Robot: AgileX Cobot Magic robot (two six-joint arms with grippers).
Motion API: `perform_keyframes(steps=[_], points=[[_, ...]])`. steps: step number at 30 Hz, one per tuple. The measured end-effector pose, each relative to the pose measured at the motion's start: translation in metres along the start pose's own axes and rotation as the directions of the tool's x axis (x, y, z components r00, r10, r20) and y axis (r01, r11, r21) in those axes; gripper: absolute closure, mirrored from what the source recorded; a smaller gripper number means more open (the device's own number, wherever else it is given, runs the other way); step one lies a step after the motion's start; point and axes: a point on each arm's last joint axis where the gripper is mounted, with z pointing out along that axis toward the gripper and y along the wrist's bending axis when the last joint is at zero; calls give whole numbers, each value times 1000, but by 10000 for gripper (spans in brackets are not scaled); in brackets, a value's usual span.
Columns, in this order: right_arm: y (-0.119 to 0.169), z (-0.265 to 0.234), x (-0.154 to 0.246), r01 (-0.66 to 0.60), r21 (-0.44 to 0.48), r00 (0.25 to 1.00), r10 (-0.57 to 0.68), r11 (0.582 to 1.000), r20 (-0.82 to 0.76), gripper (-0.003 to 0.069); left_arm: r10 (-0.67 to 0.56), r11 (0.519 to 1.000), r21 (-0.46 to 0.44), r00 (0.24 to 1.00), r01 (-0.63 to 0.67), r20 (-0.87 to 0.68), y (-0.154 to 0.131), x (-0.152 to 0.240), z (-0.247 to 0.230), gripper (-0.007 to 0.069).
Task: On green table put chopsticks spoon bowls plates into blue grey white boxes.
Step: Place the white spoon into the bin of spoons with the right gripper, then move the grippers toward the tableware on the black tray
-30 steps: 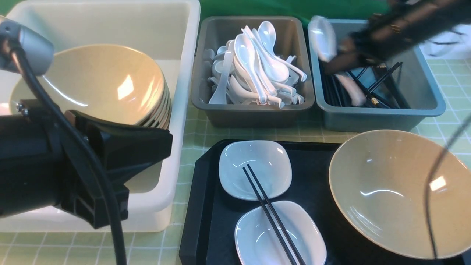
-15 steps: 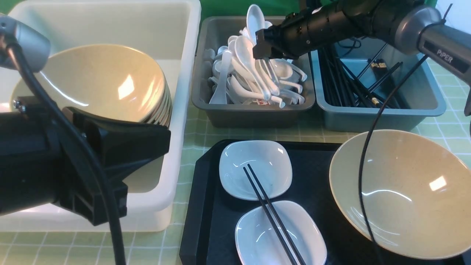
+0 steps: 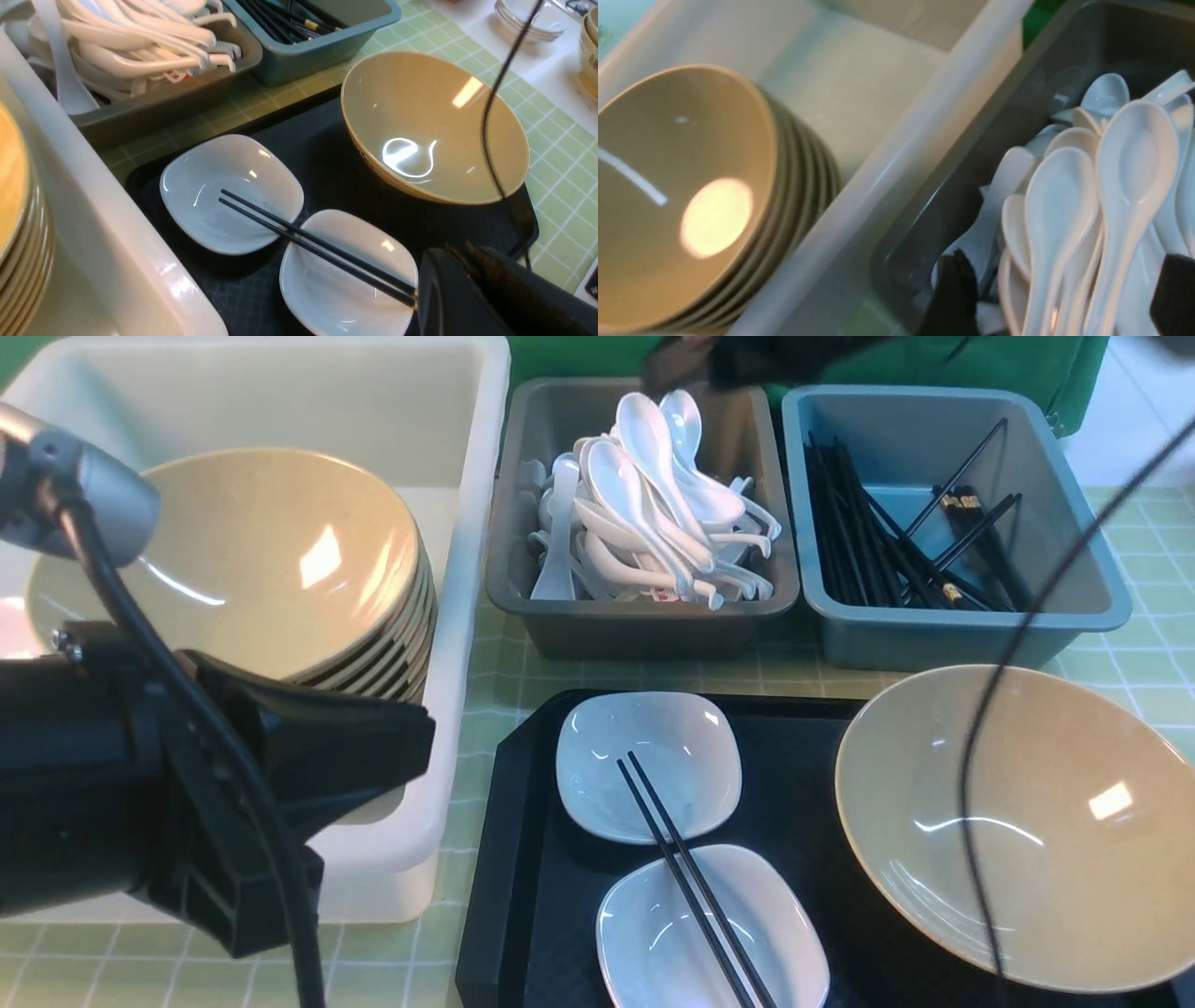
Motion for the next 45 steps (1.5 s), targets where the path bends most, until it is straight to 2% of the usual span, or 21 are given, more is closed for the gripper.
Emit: perform_keyframes(steps=[4,8,12,17,22,29,41,44,45], points=[[27,-47,1,39,61,999,-36,997,-38,121,5,1000,2,1000,-5,-8,0,1,0,626],[58,-70,34,16,113,993,-3,993,-115,120,19,1000,8,999,-19,-33,-1,3,0,626],[84,-52,90,-11,79,960,33,997,-278,120,57,998,19,996,-56,-61,-2,6,-1,626],[99,-1,164,-30,46,845,50,999,-533,120,183,983,52,977,-178,-108,-6,14,-12,626],[98,31,187,-53,66,792,82,996,-606,120,237,971,48,964,-233,-120,-9,23,-30,626],[82,66,205,-75,110,743,129,991,-657,120,240,970,86,939,-226,-247,-13,41,-45,626],[68,88,221,-61,144,708,144,988,-692,125,226,974,82,942,-212,-247,-13,41,-45,626],[68,91,222,-64,145,705,148,987,-694,167,225,974,77,946,-213,-234,-12,40,-45,626],[69,93,225,-60,143,698,144,988,-701,233,225,974,75,947,-214,-230,-12,39,-44,626]])
